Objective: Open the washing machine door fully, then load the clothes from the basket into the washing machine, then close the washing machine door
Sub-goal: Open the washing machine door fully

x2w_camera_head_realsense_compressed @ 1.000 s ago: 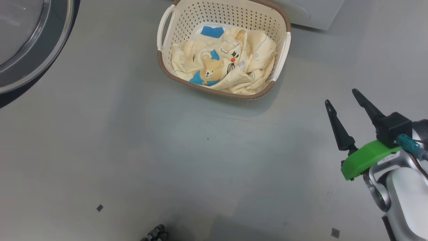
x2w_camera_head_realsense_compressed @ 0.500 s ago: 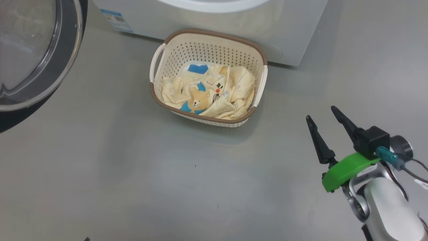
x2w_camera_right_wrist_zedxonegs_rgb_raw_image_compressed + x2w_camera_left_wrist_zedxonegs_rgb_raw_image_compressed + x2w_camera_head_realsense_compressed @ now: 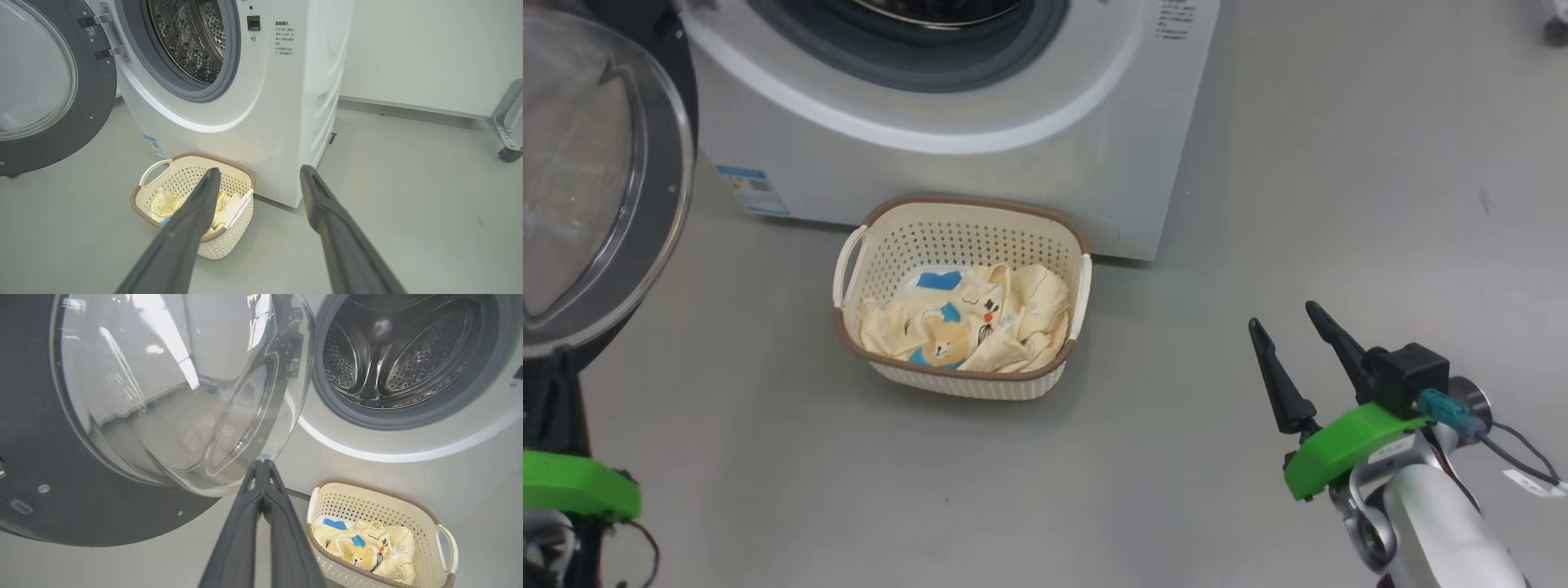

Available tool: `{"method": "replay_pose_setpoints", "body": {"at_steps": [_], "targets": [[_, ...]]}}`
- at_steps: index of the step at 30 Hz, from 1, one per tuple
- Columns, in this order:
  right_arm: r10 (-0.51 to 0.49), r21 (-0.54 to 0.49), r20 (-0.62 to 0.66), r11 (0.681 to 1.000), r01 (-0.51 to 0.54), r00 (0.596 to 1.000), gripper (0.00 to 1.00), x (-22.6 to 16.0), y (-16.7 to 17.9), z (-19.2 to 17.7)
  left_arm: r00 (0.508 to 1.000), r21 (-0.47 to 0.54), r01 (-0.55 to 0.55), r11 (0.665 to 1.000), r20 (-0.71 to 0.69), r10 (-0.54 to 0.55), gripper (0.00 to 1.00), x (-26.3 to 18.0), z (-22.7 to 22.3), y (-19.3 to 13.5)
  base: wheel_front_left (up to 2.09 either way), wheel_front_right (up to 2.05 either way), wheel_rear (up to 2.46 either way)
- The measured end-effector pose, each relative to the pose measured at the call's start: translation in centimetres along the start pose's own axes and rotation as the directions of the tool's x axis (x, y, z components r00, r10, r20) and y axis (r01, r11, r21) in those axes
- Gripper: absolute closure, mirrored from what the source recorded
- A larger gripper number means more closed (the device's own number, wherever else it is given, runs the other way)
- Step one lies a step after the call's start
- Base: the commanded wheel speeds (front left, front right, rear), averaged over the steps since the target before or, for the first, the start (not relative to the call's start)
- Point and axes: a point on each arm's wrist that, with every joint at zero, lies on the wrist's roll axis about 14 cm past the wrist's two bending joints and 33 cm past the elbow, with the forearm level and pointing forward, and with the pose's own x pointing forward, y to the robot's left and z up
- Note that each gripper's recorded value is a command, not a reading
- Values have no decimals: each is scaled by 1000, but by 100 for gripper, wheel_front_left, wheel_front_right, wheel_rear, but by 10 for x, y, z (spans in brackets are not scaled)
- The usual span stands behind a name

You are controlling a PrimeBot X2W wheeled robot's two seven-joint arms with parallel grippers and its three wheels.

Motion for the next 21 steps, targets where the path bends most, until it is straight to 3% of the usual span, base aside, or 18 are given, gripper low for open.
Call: {"method": "replay_pose_setpoints", "body": {"at_steps": [11,21], "targets": [[-117,-6,98,993,118,988,0,-40,-27,36,968,-47,250,967,2,-250,100,-18,1,-107,0,0,0],[-181,2,129,983,183,975,0,-75,-36,44,934,-91,355,931,-11,-357,100,-49,-9,-153,0,0,0]]}}
